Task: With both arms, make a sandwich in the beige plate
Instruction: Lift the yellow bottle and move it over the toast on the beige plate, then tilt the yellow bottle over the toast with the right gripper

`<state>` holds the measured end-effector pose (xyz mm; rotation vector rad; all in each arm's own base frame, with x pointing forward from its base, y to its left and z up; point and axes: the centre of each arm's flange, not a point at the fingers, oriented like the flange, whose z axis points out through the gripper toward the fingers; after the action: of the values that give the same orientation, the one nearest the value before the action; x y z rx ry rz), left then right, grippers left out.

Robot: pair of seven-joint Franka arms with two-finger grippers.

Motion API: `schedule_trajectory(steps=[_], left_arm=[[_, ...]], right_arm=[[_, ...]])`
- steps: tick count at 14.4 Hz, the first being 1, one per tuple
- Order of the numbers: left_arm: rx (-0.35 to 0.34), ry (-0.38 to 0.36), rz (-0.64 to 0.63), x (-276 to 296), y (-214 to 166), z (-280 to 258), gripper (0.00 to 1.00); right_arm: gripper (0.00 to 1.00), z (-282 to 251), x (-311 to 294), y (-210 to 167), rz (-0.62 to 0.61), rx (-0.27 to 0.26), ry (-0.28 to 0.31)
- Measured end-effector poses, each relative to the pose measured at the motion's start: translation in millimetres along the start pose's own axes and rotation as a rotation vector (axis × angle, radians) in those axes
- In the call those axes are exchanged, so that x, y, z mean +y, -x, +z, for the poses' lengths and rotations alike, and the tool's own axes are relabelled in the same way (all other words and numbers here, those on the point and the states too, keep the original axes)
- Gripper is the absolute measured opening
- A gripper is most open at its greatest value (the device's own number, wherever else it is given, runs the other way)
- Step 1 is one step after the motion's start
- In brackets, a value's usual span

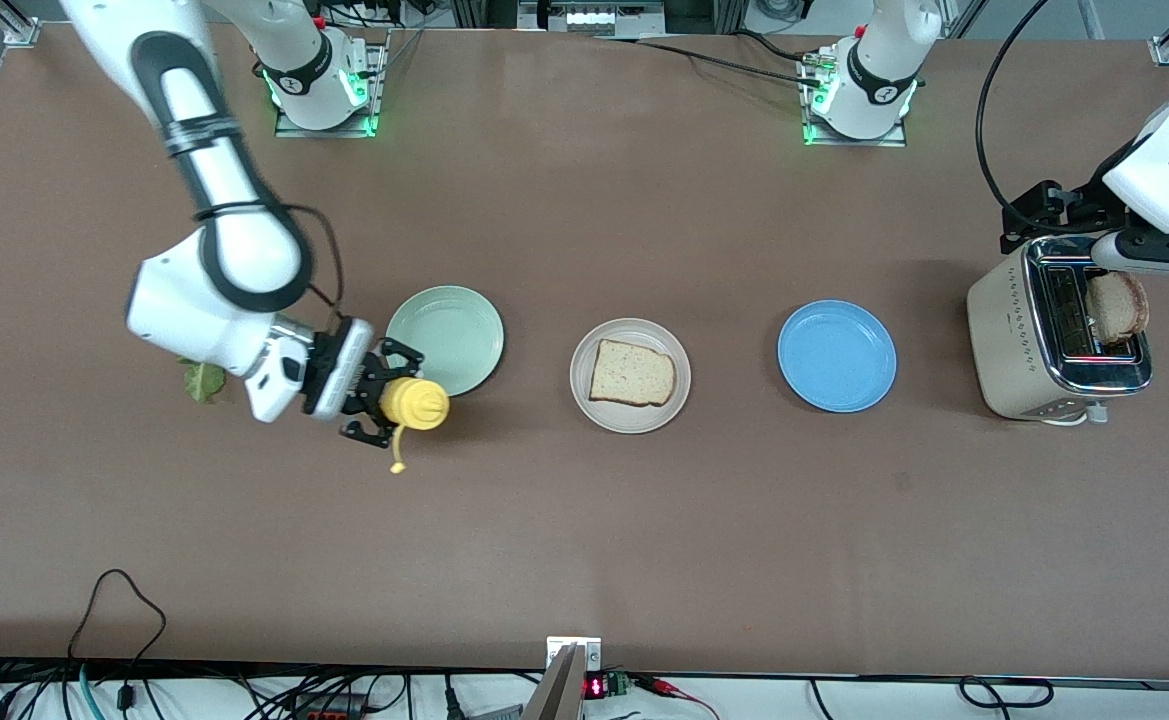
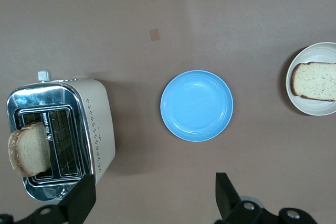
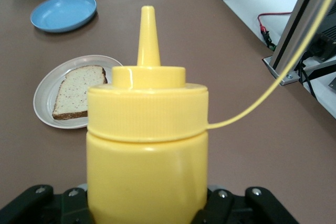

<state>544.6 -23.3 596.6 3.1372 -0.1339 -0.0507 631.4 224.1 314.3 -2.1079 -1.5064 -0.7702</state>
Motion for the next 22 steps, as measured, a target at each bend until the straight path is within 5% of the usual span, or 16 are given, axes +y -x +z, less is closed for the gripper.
schedule_trajectory(steps=[6,9,12,16,22], left_arm=[[0.000,0.000,-0.001,0.7,0.0,0.1,1.00],[-0.002,0.000,-0.002,0.7,0.1,0.2,1.00],[-0.002,0.000,-0.004,0.7,0.2,0.2,1.00],[-0.003,0.000,-0.005,0.8,0.3,0.3,1.00],[-0.004,0.000,-0.011,0.9,0.3,0.3,1.00]], right_arm=[[0.40,42.0,-59.8,-80.7,-0.056,-0.236,0.074],[0.40,57.8,-75.1,-107.4,-0.063,-0.313,0.129],[0.40,91.6,-100.0,-121.8,-0.094,-0.400,0.147],[0.40,131.6,-140.1,-144.9,-0.152,-0.627,0.189],[0.40,176.1,-167.4,-155.3,-0.266,-0.821,0.227]])
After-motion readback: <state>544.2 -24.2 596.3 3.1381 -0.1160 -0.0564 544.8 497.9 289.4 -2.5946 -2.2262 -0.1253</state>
